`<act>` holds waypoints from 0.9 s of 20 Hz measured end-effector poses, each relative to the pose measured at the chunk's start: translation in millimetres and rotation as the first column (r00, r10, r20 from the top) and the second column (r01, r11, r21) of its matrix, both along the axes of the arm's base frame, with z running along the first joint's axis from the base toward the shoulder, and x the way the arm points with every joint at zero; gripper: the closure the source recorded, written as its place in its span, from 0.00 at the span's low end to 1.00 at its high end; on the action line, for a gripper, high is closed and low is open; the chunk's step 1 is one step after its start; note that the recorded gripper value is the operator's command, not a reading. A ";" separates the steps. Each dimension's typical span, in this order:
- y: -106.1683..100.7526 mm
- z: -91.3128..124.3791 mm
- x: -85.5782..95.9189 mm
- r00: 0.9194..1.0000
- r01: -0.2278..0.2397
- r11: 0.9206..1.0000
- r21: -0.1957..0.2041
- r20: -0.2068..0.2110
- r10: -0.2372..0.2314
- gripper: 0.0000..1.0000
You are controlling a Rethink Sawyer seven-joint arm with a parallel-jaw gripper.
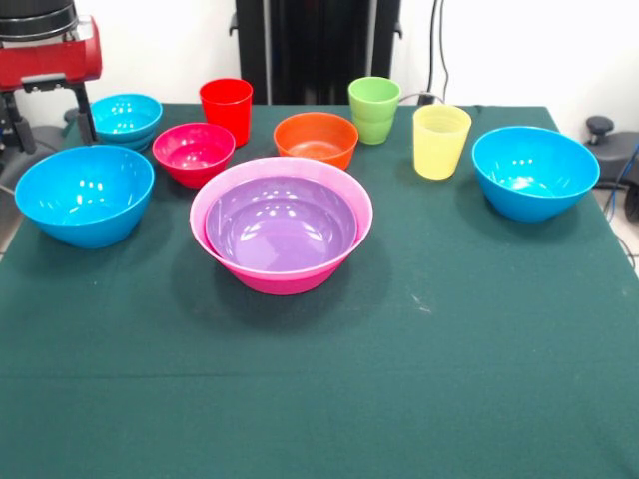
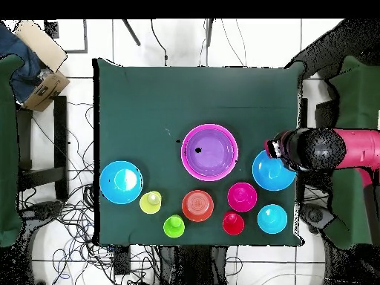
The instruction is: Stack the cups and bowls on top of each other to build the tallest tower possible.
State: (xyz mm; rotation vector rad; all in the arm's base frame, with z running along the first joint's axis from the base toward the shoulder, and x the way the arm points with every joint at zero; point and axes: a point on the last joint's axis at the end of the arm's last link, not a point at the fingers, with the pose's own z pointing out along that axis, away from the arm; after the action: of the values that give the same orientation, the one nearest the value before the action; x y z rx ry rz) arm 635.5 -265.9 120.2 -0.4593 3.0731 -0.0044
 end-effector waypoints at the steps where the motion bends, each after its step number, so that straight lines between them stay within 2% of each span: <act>1: -0.2 -0.1 0.0 1.000 0.000 1.000 -0.001 0.000 0.000 0.00; 11: 2.8 -9.1 1.0 1.000 -0.003 1.000 0.013 0.015 0.002 0.00; 18: 8.4 -27.6 0.2 1.000 0.001 0.999 0.050 0.029 -0.002 0.00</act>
State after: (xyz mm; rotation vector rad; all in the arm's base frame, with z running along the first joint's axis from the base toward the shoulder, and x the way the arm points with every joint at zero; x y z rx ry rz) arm 635.7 -257.5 92.6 -0.4505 3.0370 0.0656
